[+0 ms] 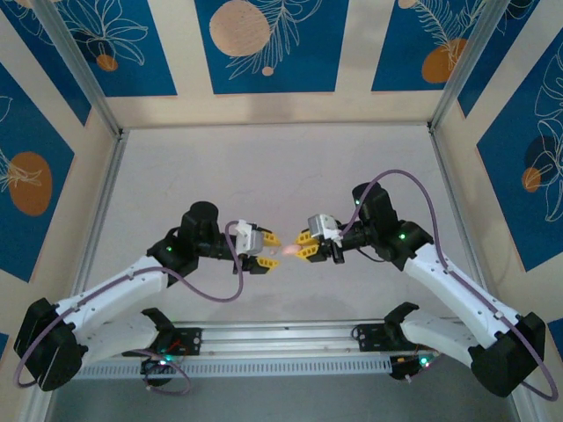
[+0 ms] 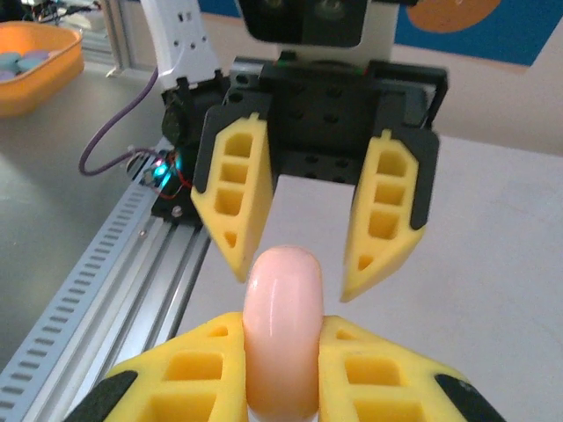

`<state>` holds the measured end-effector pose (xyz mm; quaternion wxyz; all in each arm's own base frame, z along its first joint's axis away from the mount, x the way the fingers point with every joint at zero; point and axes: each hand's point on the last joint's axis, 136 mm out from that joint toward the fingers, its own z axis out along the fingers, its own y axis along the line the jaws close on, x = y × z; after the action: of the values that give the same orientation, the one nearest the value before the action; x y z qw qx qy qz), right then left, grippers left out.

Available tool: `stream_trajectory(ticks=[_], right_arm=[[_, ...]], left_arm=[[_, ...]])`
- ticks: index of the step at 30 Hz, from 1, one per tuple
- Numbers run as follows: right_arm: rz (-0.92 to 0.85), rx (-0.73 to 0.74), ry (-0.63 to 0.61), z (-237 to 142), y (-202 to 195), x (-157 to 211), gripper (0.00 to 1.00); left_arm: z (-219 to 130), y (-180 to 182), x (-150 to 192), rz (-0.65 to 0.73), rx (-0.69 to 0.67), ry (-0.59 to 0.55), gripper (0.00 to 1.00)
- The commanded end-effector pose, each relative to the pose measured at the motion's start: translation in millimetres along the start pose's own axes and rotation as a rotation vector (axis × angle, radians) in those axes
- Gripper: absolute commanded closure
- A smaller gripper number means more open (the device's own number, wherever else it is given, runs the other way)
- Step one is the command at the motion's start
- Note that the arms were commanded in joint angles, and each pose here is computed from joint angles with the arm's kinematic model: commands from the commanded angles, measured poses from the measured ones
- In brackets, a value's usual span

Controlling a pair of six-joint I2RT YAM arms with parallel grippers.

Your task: Insert the wireless bluetooth earbuds into the charging case

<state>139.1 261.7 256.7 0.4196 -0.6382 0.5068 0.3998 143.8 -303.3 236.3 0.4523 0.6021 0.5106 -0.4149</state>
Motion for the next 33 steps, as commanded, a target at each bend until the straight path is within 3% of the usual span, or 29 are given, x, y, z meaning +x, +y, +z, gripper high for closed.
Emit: stream_trajectory(ticks=[1,28,33], right_arm=[[-0.011,-0.047,0.031,3,8,3,0.84],[0.011,-0.079,-0.044,21,2,0,0.84],[0.015,-0.076,-0.041,22,0,2,0.84]], left_arm=[[1,-7,5,0.019,0.026,0.045,0.55],[11,-8,-9,0.028,0.033,-0.031,0.57],[11,-8,-10,0.028,0.029,-0.034,0.62]])
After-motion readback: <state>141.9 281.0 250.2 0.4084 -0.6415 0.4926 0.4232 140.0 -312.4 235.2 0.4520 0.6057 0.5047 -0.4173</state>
